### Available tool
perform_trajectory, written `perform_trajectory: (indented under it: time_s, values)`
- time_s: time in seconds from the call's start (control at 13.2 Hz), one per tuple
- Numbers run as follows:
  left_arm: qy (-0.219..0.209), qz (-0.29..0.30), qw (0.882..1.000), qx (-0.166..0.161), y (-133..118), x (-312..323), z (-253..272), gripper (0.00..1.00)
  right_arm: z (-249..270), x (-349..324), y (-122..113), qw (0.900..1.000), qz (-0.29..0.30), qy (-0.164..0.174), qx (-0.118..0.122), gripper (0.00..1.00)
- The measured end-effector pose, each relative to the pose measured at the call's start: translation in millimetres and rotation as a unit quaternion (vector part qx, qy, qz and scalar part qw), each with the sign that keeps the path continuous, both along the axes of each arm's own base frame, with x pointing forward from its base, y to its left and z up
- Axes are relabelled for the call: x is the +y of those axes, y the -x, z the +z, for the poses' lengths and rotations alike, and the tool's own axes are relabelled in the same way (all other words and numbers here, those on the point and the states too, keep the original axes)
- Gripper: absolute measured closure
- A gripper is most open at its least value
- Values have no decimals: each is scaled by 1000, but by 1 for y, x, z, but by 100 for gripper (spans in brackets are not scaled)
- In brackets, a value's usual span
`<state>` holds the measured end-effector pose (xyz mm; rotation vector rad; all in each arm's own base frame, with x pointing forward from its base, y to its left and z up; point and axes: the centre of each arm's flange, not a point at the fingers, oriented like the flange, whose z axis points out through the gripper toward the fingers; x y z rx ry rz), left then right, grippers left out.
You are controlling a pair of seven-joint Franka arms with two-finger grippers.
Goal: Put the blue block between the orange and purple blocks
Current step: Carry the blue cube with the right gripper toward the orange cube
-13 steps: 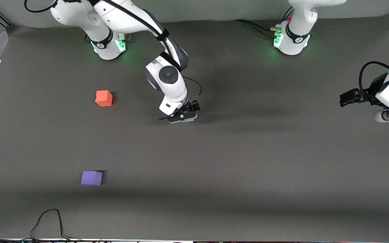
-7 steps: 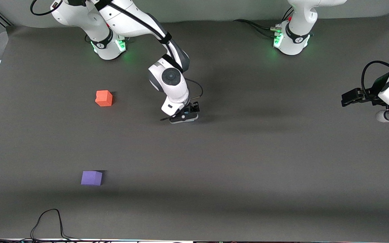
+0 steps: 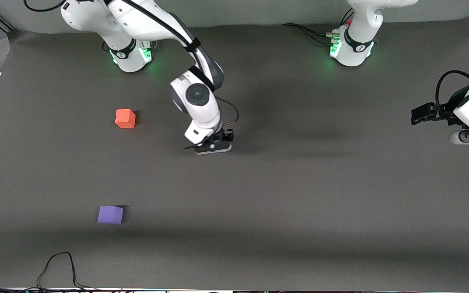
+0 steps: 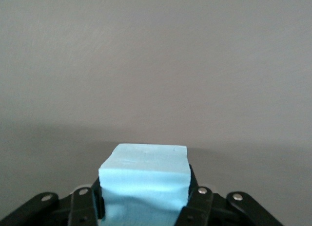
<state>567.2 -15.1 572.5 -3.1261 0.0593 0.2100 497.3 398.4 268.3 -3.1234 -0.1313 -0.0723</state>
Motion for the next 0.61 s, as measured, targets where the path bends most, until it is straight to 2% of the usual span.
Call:
perform_trajectory:
  time_s: [0.23, 0.38, 0.61]
  values:
    - [0, -1, 1000, 0, 0, 1, 0, 0, 116, -105, -49, 1000, -9, -4, 15, 40]
    - [0, -1, 1000, 0, 0, 1, 0, 0, 170, -181, -61, 1000, -18, -14, 21, 40]
    - [0, -2, 1000, -1, 0, 0, 1, 0, 189, -275, -73, 999, -20, -17, 24, 40]
